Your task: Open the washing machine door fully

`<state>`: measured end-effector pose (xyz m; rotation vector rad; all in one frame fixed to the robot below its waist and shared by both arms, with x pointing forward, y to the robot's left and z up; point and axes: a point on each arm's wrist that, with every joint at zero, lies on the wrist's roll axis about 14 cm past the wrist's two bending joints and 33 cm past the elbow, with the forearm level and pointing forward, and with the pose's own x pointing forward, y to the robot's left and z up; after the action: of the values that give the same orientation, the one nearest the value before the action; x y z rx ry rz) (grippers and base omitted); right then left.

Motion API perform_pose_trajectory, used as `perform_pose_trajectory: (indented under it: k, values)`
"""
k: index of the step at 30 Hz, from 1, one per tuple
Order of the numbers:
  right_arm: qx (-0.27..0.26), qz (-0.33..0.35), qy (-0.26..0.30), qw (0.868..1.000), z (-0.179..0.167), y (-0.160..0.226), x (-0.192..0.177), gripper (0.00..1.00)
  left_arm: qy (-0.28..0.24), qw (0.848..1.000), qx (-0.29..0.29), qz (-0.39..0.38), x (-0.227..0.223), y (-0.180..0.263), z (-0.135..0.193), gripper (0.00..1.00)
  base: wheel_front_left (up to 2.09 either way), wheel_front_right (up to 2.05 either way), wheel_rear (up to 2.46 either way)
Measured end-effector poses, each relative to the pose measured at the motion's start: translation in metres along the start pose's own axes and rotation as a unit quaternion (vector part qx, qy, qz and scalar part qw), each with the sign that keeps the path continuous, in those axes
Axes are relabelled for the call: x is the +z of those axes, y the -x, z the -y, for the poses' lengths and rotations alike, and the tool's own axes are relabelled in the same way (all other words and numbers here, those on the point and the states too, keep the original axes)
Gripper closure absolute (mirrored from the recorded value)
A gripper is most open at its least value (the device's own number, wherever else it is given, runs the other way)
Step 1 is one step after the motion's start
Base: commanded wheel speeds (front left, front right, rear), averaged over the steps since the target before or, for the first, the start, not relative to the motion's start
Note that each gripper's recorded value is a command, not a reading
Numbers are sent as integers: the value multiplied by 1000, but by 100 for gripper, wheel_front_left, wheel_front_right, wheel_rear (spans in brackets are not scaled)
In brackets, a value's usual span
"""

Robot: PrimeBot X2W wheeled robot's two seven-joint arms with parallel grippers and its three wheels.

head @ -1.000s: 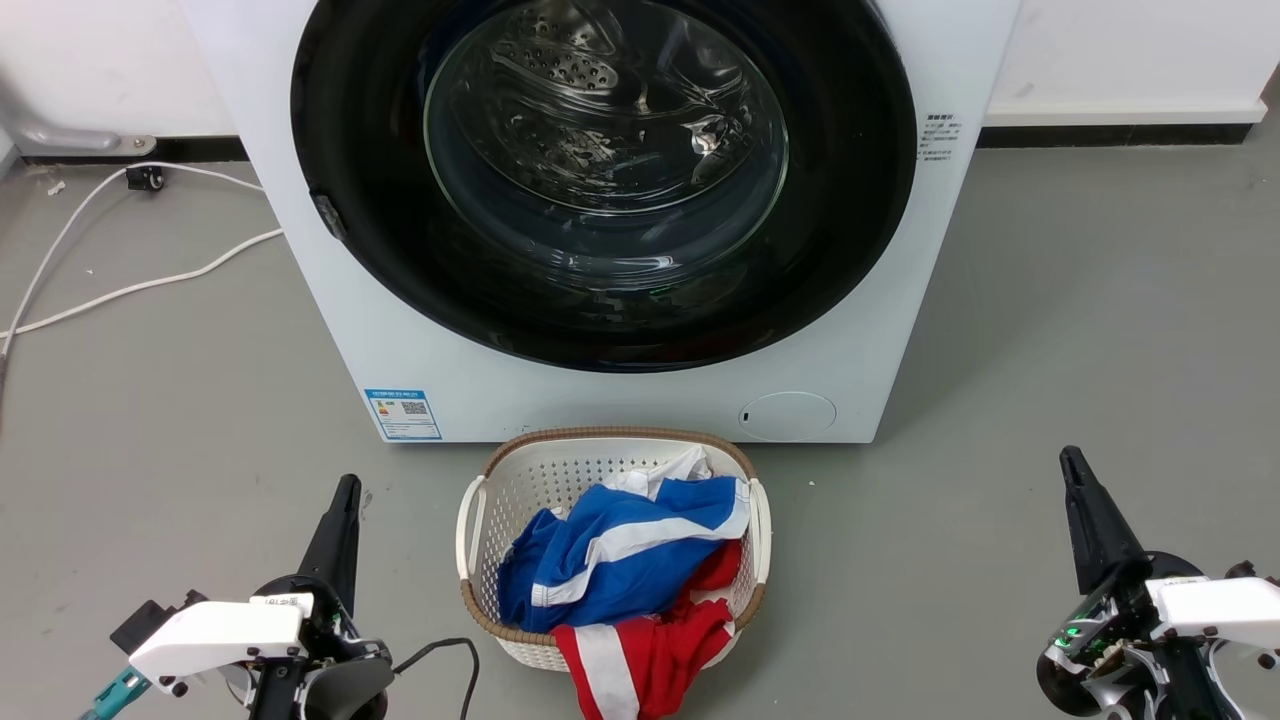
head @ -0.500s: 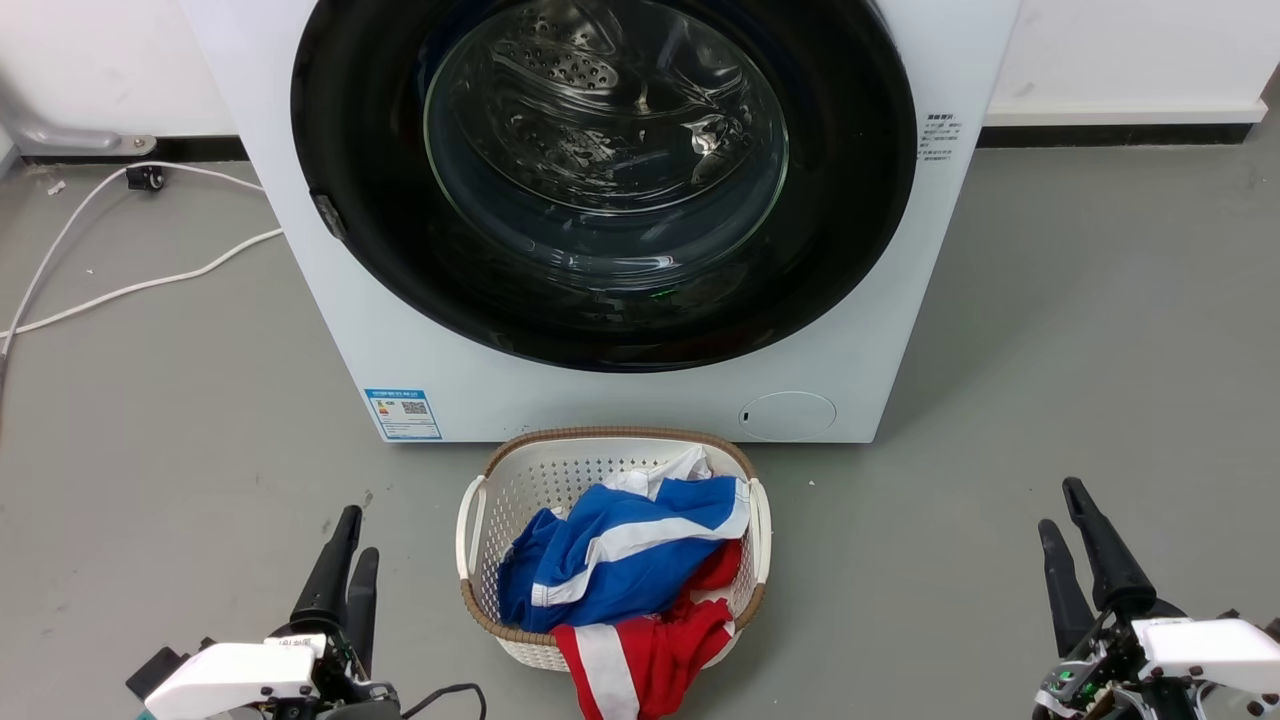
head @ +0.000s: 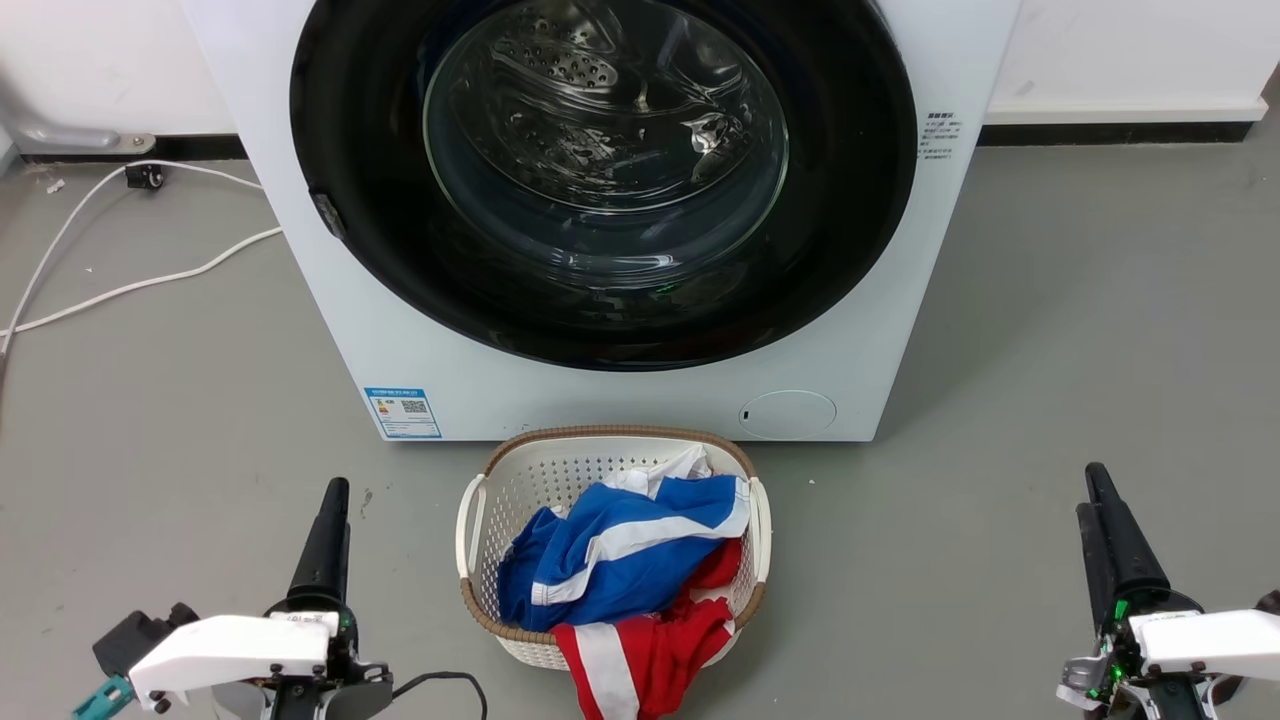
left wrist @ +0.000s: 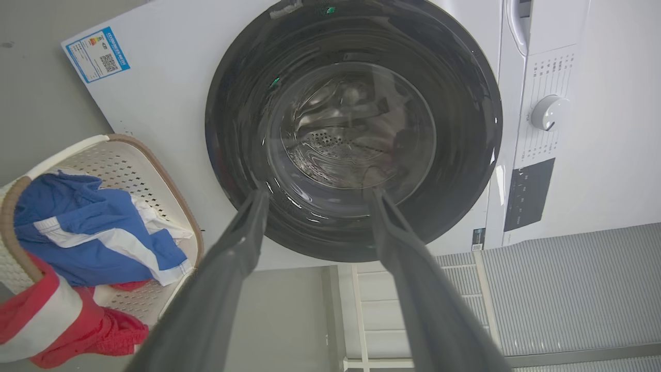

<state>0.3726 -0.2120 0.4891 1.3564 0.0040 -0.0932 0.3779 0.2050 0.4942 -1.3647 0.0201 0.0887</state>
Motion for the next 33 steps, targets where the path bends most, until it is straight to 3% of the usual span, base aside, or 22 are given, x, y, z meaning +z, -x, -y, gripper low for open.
perform_pose_trajectory:
  k: [12, 23, 33]
  values:
    - [39, 11, 149, 988, -25, 1, 1, 0, -142, 990, -1, 3, -7, 0, 13, 0, 0, 0, 0]
    - [68, 11, 287, 956, -41, 4, -8, 0, -263, 965, 1, 9, -13, 2, 17, 0, 0, 0, 0]
    - [78, 18, 368, 926, -45, 9, -10, 0, -349, 937, -9, 18, -14, 4, 25, 0, 0, 0, 0]
